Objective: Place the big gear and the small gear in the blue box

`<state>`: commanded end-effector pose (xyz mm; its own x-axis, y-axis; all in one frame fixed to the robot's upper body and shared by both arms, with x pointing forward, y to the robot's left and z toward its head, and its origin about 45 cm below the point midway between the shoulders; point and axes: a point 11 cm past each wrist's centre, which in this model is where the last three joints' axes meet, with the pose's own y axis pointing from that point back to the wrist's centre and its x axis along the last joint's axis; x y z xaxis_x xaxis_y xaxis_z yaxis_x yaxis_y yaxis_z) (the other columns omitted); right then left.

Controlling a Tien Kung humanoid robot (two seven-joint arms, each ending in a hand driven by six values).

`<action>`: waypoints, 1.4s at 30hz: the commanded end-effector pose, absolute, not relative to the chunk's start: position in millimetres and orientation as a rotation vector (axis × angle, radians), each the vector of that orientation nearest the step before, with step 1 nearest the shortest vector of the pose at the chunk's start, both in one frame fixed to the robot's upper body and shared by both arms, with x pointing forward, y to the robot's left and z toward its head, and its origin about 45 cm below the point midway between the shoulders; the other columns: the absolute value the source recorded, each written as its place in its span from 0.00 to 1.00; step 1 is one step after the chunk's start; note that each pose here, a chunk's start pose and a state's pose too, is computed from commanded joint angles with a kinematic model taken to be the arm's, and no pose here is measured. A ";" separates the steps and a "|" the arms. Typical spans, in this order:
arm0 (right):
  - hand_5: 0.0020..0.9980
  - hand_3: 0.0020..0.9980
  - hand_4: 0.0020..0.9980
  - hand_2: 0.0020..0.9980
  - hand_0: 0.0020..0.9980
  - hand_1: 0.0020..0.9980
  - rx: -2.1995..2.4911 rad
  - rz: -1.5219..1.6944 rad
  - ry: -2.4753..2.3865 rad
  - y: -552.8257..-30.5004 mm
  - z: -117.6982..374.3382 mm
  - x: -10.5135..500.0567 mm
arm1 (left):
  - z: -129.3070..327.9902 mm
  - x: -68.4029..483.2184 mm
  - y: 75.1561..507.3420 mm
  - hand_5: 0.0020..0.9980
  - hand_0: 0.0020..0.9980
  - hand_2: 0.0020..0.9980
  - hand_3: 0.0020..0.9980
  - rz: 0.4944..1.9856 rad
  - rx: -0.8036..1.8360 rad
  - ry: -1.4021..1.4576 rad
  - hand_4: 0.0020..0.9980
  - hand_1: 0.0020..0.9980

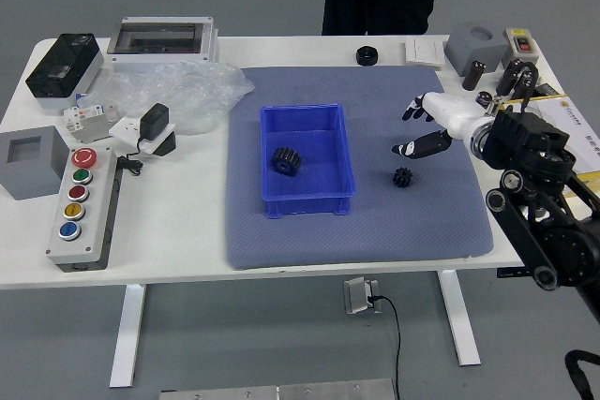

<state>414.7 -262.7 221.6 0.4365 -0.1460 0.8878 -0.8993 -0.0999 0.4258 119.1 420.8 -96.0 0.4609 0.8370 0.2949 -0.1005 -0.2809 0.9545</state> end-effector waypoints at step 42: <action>0.24 0.66 0.62 0.69 0.70 0.63 1.521 0.812 -0.794 -253.3 166.8 399.1 | -96.7 119.2 418.4 0.23 0.78 0.74 0.69 1.041 1.594 0.654 0.57 0.76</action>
